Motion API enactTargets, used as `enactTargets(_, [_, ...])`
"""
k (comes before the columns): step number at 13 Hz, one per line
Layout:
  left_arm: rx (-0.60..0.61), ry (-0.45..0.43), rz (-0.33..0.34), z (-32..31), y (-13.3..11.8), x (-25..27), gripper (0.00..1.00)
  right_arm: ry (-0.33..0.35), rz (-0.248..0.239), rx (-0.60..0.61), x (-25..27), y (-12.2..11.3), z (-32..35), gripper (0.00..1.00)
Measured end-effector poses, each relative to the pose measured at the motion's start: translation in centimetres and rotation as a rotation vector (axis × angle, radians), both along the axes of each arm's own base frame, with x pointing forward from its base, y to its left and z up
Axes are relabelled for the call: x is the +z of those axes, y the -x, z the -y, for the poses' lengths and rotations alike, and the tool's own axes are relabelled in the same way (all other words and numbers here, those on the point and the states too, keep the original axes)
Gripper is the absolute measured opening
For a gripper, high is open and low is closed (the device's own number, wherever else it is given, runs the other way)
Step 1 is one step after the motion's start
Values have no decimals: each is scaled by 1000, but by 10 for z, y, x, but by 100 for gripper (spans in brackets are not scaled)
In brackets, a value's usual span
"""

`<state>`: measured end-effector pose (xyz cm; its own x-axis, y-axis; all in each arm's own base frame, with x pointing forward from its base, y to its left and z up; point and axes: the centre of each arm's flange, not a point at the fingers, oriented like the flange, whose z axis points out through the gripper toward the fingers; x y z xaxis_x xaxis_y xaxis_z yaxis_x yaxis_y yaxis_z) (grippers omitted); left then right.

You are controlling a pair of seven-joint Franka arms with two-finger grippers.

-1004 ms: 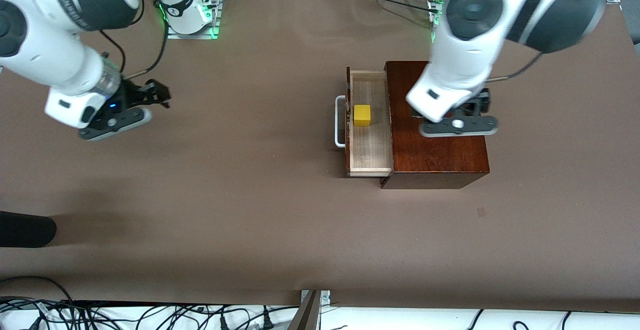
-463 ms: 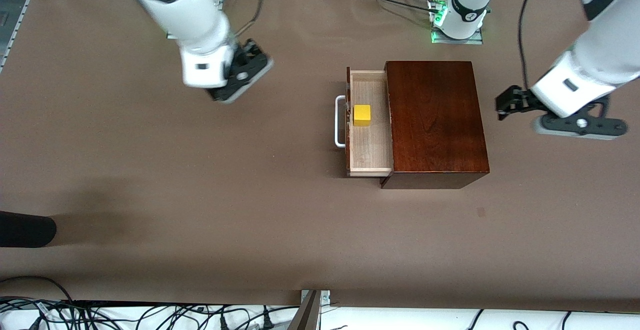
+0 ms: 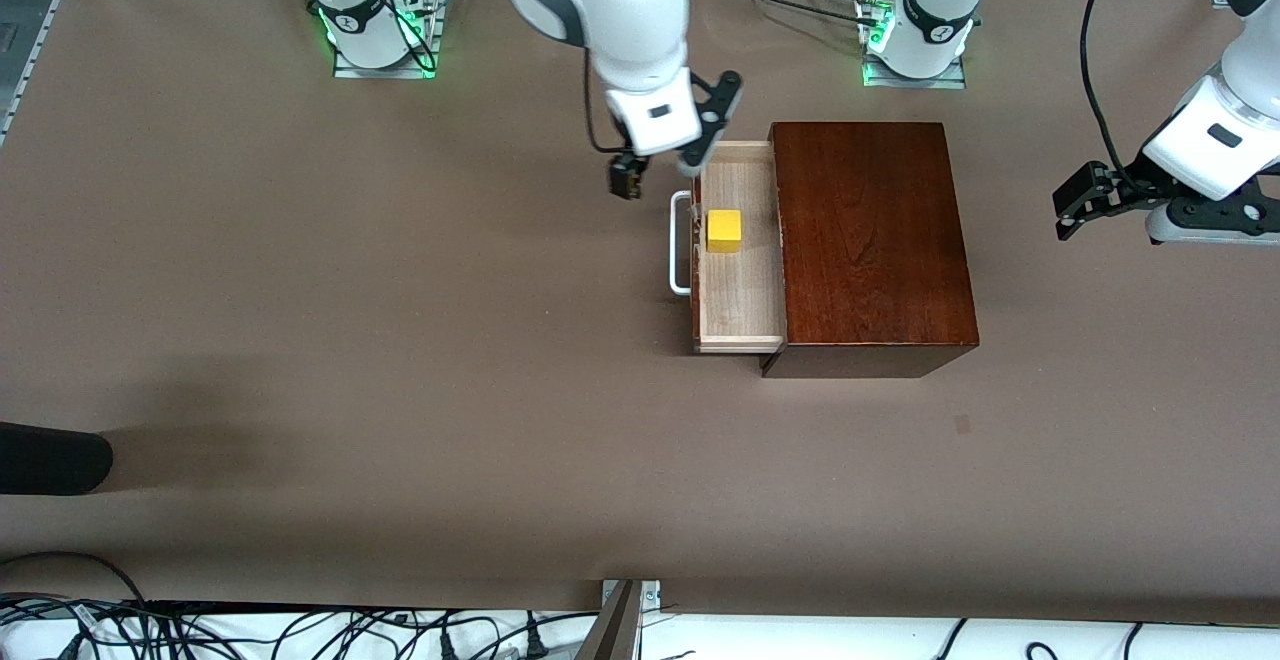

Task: Open drawer, take yellow block, close drawer
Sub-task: 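Lower the right gripper into the drawer over the yellow cube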

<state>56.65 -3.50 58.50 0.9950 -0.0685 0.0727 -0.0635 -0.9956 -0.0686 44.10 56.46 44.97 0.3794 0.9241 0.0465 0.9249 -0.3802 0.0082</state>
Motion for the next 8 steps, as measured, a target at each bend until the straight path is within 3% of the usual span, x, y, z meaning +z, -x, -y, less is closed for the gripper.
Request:
enactTargets(4, [-2,-4,-42,2,5,-5,100,-31,79,137,-52,6,-54,100])
enactTargets(6, [-2,-4,-44,2,5,-5,100,-15,119,204,-68,9,-66,100])
enactTargets(8, [-2,-4,-52,2,6,-6,100,-4,126,266,-79,11,-71,100])
